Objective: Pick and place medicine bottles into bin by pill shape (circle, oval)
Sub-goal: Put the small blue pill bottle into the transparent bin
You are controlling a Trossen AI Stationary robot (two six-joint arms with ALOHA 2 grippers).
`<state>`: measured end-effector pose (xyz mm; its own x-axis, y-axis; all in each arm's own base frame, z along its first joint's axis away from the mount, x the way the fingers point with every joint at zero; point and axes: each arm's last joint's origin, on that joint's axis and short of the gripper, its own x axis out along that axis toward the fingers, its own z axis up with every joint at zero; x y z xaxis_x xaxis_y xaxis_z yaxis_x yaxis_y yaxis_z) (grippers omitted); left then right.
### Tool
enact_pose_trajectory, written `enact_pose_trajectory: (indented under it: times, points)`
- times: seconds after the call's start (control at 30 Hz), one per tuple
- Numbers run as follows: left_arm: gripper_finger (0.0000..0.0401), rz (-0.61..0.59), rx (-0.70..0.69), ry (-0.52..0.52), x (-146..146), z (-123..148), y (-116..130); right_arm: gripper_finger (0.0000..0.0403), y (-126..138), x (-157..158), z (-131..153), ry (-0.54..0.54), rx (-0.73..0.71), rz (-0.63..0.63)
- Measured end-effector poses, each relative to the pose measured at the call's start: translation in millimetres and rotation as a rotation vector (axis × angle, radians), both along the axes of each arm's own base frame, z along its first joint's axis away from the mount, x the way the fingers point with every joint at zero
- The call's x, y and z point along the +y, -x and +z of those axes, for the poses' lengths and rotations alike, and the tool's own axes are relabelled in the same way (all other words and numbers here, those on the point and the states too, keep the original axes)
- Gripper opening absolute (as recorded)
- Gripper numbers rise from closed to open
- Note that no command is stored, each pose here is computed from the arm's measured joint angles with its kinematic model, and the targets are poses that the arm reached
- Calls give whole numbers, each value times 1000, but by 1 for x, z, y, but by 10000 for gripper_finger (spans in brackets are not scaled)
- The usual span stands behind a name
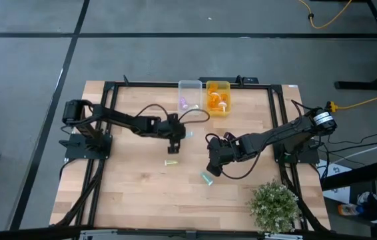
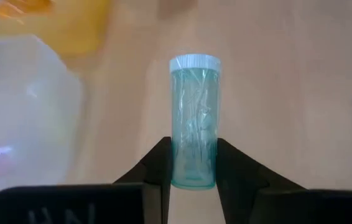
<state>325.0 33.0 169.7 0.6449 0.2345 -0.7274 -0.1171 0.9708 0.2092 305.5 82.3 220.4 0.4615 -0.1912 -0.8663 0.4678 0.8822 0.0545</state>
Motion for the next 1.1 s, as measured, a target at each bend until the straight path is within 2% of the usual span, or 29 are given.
enact_pose_trajectory:
  times: [0.23, 0.33, 0.47, 0.53, 0.77, 0.9, 1.1]
  points:
    - [82, 23, 33, -71, 39, 37, -10, 209, 1, 2, -1, -11, 13, 14]
    - [81, -7, 45, -85, 60, 48, -9, 209, 1, 3, -1, -12, 13, 15]
    - [81, -60, 13, -57, 87, 59, -5, 209, 1, 2, 0, 2, 8, 9]
    - [81, -50, -18, -44, 102, 64, -2, 209, 1, 2, 0, 0, 6, 5]
    - [81, 70, -41, -43, 145, 64, 17, 209, 0, 1, 1, 61, -24, -7]
    - [85, 69, -72, 2, 160, 53, 15, 209, -2, 0, 2, 86, -34, 16]
    - [122, 33, -119, 40, 166, 38, 5, 209, -3, -1, 2, 82, -38, 9]
